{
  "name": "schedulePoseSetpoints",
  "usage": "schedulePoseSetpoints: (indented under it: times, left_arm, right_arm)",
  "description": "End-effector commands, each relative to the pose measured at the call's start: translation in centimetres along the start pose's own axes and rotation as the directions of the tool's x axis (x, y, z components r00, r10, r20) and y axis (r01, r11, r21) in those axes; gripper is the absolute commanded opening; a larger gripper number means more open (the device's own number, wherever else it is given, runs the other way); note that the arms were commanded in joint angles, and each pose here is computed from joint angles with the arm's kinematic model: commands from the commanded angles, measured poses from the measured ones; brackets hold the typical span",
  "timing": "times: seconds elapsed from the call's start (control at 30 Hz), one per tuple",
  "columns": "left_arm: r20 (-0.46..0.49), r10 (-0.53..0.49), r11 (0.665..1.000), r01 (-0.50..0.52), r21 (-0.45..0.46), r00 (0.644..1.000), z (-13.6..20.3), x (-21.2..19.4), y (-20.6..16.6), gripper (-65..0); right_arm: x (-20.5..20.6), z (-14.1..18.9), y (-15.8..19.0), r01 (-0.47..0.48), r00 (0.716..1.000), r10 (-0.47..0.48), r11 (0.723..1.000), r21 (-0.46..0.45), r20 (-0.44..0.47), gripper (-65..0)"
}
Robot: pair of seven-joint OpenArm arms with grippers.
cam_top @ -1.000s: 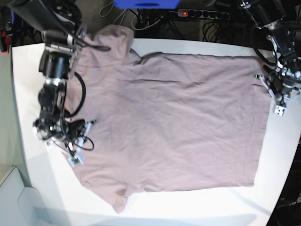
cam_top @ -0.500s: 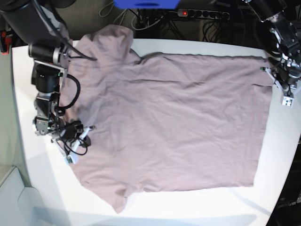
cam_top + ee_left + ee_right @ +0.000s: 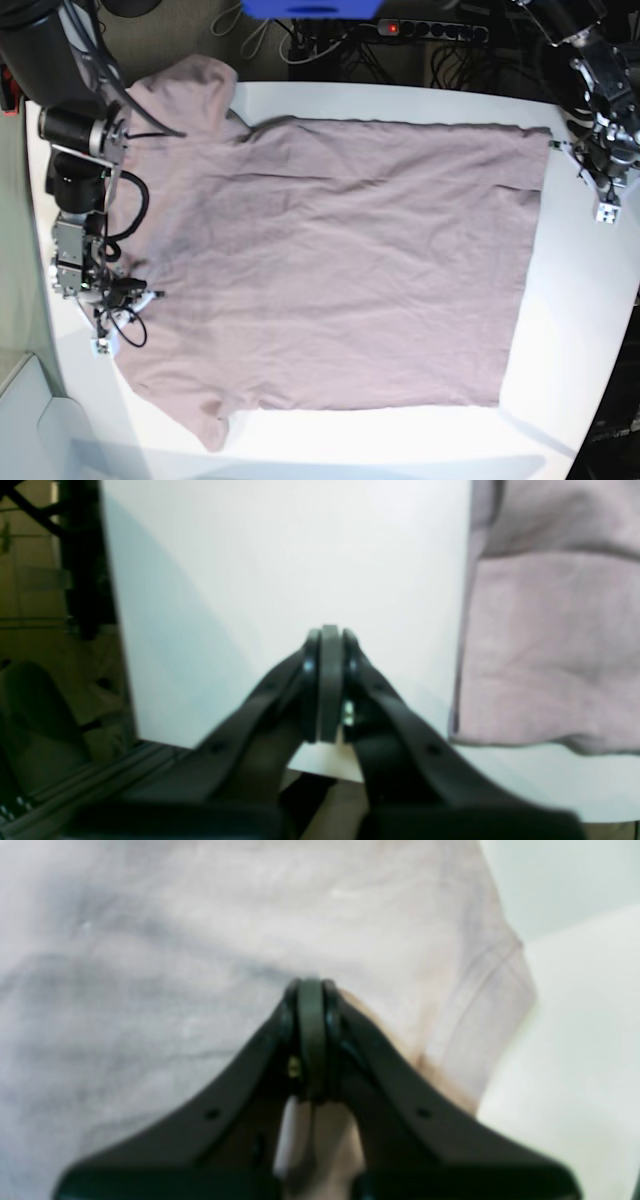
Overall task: Layout the t-shirt on the table in an organized manner, then fold the t-shirt properly
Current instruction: 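Drag the shirt's side edge outward with the right gripper to flatten it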
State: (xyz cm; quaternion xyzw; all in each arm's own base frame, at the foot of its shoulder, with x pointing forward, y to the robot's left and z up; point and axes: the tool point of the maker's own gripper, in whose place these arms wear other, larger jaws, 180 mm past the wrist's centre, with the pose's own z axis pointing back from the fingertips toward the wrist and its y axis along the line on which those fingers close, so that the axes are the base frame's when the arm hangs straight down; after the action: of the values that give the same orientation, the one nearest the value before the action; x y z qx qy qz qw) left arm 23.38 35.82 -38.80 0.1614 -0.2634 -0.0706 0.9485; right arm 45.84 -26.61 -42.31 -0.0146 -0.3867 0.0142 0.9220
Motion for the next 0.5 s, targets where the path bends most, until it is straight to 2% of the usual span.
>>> schedulePoseSetpoints:
  times: [0.0,0.1,0.23,0.37,0.47]
  left_arm:
    - [0.036,-0.006,1.000,0.005,0.031,0.999,0.5,1.2,1.1,-64.9]
    - [0.041,0.000,1.000,-0.001,0.024,0.999,0.5,1.3,0.7,-64.9]
    - [0.046,0.002,1.000,-0.003,0.023,0.999,0.6,1.4,0.5,-64.9]
    - [0.042,-0.013,0.999,0.012,0.034,0.999,1.1,1.0,0.6,-64.5]
    - [0.057,-0.018,0.999,0.016,0.041,0.998,1.7,1.3,0.4,-64.5]
  right_arm:
    - [2.0,0.3,-1.1,-0.002,0.999,0.003,1.000,-0.027,0.034,-65.0]
    - [2.5,0.4,-1.1,0.001,0.998,0.000,1.000,-0.026,0.057,-65.0]
    - [5.0,0.9,-1.1,-0.004,0.986,0.008,1.000,-0.025,0.169,-65.0]
    - [6.9,3.1,-0.9,-0.095,0.974,0.097,0.995,-0.020,0.205,-65.0]
    - [7.5,5.9,-1.1,-0.168,0.961,0.180,0.983,-0.076,0.208,-65.0]
